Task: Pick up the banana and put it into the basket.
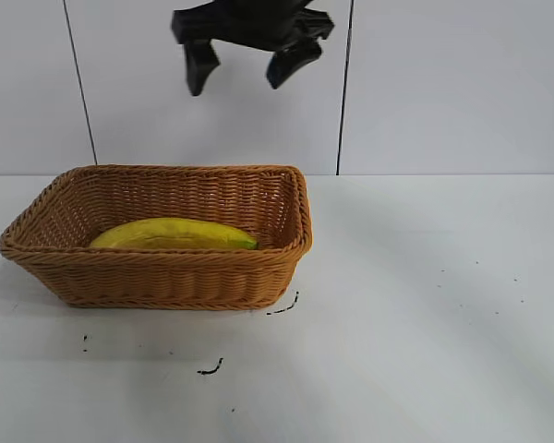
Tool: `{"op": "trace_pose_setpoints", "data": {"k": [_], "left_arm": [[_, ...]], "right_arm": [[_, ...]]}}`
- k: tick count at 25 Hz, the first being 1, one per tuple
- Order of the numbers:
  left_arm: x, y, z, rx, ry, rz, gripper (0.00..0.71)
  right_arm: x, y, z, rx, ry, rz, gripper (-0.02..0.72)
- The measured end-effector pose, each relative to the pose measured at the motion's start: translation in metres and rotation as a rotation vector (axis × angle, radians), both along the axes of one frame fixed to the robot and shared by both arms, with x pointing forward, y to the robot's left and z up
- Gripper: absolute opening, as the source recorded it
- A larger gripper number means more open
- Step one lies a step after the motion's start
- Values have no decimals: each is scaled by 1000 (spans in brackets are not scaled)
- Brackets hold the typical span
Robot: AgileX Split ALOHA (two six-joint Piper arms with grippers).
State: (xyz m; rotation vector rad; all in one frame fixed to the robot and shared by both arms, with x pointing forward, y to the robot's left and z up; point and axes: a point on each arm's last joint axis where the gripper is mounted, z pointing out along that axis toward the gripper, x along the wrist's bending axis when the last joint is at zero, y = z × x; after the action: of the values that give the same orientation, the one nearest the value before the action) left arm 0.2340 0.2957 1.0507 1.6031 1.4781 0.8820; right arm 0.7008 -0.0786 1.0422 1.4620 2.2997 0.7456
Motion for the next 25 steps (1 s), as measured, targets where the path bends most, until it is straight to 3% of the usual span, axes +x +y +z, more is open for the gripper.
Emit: {"op": "trace_pose_setpoints", "data": {"k": [5, 13, 17, 25], "left_arm": [[0, 0, 0, 0, 0, 0, 690], [0, 0, 0, 0, 0, 0, 690], [0, 0, 0, 1, 0, 1, 690], [0, 0, 0, 1, 0, 1, 690]], "right_arm": [[19, -78, -7, -45, 130, -160, 692], [29, -187, -11, -68, 243, -366, 692], [30, -213, -11, -63, 248, -416, 692], [-9, -217, 10, -63, 289, -407, 692]]}}
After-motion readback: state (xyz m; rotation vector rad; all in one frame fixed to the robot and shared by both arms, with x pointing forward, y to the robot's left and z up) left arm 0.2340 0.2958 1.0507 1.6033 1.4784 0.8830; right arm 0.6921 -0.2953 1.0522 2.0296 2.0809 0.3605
